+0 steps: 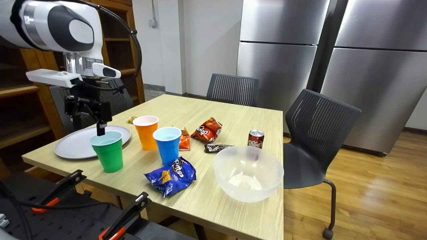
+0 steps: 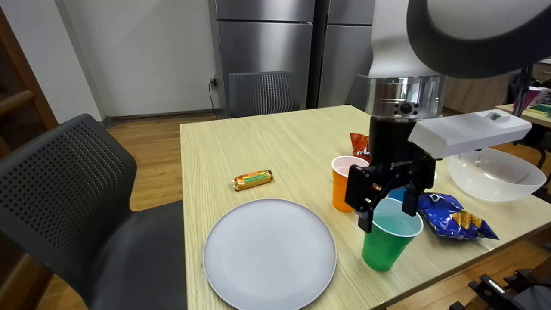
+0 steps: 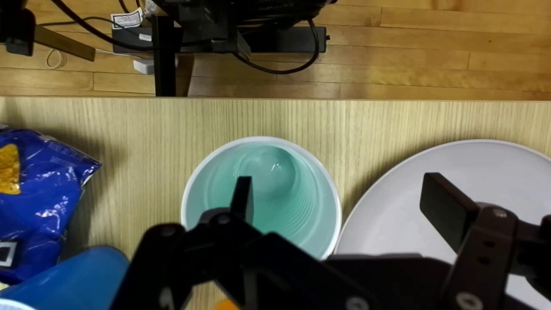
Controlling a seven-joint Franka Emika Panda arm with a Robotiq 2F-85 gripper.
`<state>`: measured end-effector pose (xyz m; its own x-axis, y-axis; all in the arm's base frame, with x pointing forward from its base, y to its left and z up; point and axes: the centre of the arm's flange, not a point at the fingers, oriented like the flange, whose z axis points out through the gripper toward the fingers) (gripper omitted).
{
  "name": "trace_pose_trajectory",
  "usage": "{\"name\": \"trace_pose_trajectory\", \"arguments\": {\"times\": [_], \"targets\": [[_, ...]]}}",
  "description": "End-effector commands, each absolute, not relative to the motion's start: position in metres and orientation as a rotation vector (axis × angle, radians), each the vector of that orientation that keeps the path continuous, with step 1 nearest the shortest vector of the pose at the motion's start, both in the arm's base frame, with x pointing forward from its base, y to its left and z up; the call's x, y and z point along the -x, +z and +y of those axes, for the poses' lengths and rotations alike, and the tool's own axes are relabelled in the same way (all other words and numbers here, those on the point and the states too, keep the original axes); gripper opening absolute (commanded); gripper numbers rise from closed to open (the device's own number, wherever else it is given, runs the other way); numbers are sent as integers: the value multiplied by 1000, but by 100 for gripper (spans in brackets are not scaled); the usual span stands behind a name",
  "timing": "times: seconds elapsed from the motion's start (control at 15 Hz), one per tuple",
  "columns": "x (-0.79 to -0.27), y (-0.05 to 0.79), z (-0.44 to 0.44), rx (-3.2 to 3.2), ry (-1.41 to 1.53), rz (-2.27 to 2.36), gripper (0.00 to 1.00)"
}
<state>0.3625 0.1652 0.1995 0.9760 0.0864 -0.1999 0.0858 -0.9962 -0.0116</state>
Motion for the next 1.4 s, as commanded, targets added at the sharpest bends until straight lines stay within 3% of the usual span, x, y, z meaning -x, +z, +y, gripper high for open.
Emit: {"name": "trace_pose_trajectory", "arguments": {"times": [0.0, 0.47, 0.53, 0.6, 1.2, 1.33], "targets": [[-377, 183, 171, 3127, 353, -108, 100], [-385, 166, 170, 3117, 413, -82, 100], [-385, 165, 170, 3116, 415, -78, 75], [-386, 164, 170, 3116, 417, -79, 74], [-390, 167, 170, 3119, 416, -69, 3], [-390, 168, 169, 3120, 416, -64, 0]]}}
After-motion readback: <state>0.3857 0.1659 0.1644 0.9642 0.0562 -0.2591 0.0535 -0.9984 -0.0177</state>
